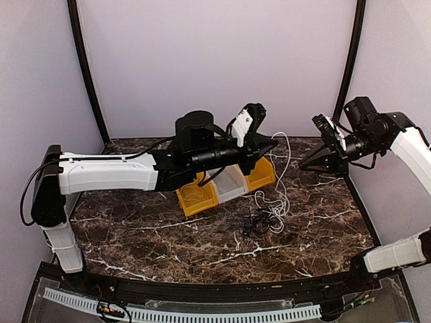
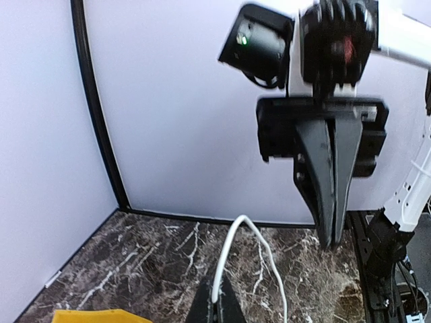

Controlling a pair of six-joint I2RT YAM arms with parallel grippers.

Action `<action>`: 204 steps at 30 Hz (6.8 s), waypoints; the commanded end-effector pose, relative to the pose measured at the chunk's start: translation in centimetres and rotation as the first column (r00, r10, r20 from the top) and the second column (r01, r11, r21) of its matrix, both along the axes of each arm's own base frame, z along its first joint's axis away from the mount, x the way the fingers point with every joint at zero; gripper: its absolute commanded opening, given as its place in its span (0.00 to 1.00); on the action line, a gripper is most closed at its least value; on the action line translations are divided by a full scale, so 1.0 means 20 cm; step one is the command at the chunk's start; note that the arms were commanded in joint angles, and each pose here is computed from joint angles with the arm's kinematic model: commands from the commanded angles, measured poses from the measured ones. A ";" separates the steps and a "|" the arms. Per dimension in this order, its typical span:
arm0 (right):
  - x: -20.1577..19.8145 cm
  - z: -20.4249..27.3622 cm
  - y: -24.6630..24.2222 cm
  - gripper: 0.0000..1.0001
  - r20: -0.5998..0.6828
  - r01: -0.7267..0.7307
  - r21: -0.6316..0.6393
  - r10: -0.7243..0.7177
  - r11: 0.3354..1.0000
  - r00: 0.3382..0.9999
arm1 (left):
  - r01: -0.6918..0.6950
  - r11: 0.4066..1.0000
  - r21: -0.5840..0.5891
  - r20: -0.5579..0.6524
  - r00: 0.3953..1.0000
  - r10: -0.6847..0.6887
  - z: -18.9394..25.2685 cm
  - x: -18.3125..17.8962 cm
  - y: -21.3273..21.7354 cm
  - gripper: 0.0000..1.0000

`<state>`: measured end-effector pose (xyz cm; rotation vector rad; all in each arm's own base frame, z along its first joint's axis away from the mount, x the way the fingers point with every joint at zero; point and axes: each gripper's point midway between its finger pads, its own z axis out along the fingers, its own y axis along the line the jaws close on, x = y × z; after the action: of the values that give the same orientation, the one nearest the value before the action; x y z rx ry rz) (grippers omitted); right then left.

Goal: Untangle the cables

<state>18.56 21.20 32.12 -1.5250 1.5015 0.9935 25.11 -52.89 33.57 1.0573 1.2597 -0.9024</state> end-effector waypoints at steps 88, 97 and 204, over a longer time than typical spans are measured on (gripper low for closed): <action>0.20 -0.87 0.17 0.66 0.040 0.083 -0.244 -0.076 0.966 0.996 | -0.421 0.879 -0.222 -0.309 0.886 0.346 0.30 0.15 0.47 0.00; 0.17 -1.00 0.64 0.73 0.108 -0.060 -0.283 0.094 0.957 0.990 | -0.691 0.700 -0.183 -0.417 0.699 0.581 0.15 0.24 0.83 0.00; 0.40 -1.23 1.11 0.32 0.068 0.022 -0.309 -0.001 0.951 0.998 | -0.775 0.603 -0.188 -0.288 0.631 0.721 0.39 0.10 1.29 0.00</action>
<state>24.26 41.63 6.52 -1.8667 1.6612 0.7614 27.47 -28.78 39.98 0.1832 1.5209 -0.4779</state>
